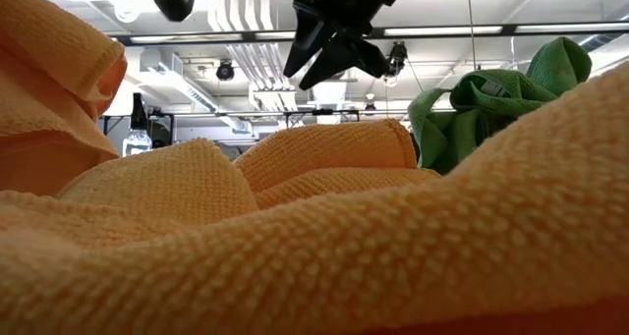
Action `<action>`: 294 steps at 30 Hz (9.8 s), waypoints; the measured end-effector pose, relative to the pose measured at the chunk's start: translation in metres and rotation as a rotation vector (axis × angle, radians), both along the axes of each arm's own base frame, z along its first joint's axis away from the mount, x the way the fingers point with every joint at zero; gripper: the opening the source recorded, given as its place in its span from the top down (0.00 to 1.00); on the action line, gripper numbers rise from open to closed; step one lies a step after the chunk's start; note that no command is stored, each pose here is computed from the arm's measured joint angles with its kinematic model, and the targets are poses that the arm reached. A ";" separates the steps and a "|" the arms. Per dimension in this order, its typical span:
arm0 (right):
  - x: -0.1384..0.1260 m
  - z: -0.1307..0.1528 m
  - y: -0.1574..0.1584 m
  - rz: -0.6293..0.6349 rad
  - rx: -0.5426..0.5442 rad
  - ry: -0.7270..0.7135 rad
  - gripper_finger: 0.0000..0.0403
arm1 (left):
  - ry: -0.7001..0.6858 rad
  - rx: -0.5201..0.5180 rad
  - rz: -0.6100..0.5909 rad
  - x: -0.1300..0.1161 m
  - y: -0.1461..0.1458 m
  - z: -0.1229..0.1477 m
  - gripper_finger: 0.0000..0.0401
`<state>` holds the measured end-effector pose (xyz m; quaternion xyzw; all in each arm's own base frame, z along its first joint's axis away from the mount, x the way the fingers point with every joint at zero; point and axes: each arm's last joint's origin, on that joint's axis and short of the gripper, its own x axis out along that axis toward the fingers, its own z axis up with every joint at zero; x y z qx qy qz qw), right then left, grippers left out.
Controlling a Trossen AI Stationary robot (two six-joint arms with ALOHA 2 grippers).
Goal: Sort microfiber towel by color & place in baskets
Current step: Put the right green towel into the right transparent bin
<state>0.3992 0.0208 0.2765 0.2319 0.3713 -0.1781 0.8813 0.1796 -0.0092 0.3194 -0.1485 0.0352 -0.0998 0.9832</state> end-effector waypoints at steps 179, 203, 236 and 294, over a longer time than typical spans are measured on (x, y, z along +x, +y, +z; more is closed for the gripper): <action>-0.068 0.152 -0.044 -0.083 -0.045 0.292 0.98 | 0.313 0.112 0.186 -0.037 0.007 -0.024 0.57; -0.199 0.083 0.001 -0.231 0.284 0.557 0.98 | 0.323 0.071 0.198 -0.018 0.006 -0.028 0.57; -0.240 -0.035 0.011 -0.330 0.517 1.108 0.98 | 0.292 0.114 0.189 0.000 0.006 -0.030 0.57; -0.144 0.096 0.009 -0.270 0.259 -0.017 0.81 | 0.324 0.149 0.089 -0.003 0.003 -0.033 0.57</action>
